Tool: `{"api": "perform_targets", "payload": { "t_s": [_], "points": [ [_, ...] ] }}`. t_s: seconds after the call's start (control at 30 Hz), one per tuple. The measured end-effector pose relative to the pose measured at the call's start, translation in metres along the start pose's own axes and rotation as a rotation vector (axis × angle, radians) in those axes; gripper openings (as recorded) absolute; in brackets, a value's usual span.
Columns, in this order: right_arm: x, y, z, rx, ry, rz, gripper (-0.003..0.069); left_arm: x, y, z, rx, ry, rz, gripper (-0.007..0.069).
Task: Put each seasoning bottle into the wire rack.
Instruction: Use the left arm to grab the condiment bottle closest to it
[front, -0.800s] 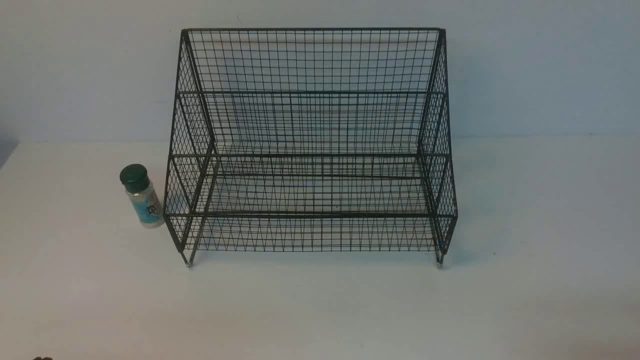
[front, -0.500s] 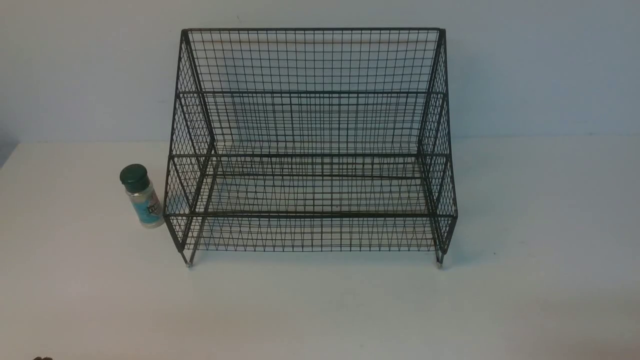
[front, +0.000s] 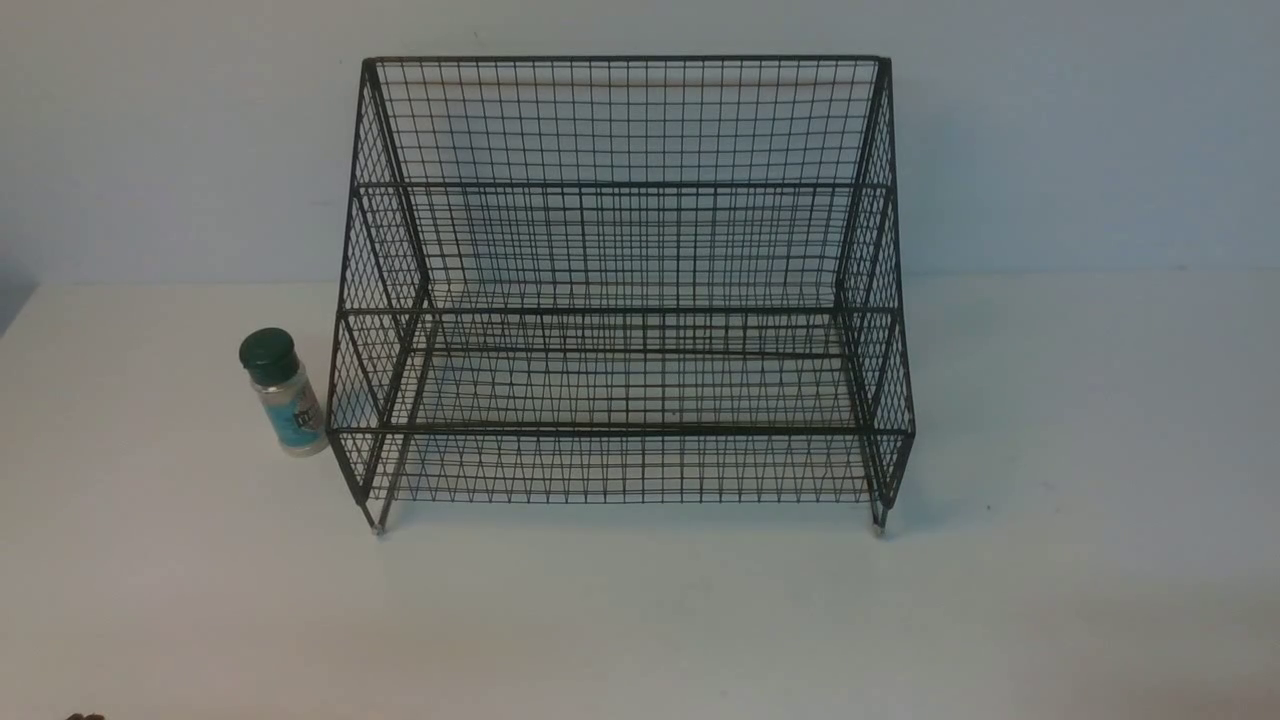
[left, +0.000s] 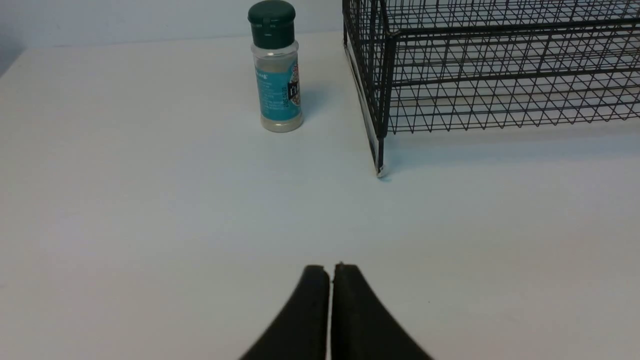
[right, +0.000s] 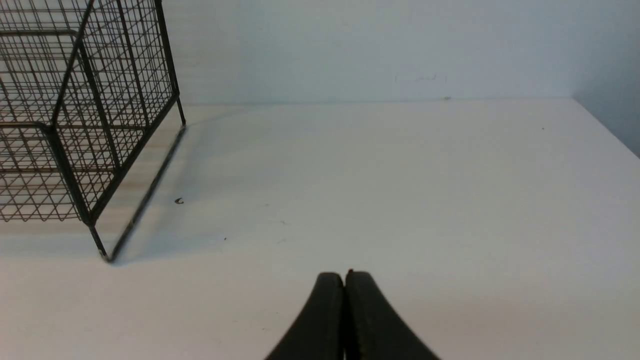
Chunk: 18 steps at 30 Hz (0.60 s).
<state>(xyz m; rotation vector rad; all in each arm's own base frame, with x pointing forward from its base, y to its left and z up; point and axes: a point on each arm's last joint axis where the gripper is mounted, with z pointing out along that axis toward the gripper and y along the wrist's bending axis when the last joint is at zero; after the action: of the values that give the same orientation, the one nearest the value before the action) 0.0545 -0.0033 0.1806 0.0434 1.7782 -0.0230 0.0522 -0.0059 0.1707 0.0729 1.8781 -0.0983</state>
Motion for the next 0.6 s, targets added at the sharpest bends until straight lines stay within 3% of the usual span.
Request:
{"api": "perform_targets", "payload": {
  "t_s": [0.23,0.33,0.47,0.6],
  "points": [
    [0.0,0.0,0.0,0.0,0.0,0.0,-0.0015,-0.016,-0.002,-0.001,0.025,-0.176,-0.089,-0.0005],
    [0.0,0.0,0.0,0.0,0.0,0.0,-0.0015,-0.029,-0.001,-0.005,0.03,-0.331,-0.112,-0.0005],
    [0.0,0.0,0.0,0.0,0.0,0.0,-0.0015,-0.061,0.001,-0.024,0.025,-0.746,-0.097,-0.0005],
    [0.0,0.0,0.0,0.0,0.0,0.0,-0.0015,-0.073,0.005,-0.024,-0.012,-0.825,-0.108,-0.0005]
  ]
}}
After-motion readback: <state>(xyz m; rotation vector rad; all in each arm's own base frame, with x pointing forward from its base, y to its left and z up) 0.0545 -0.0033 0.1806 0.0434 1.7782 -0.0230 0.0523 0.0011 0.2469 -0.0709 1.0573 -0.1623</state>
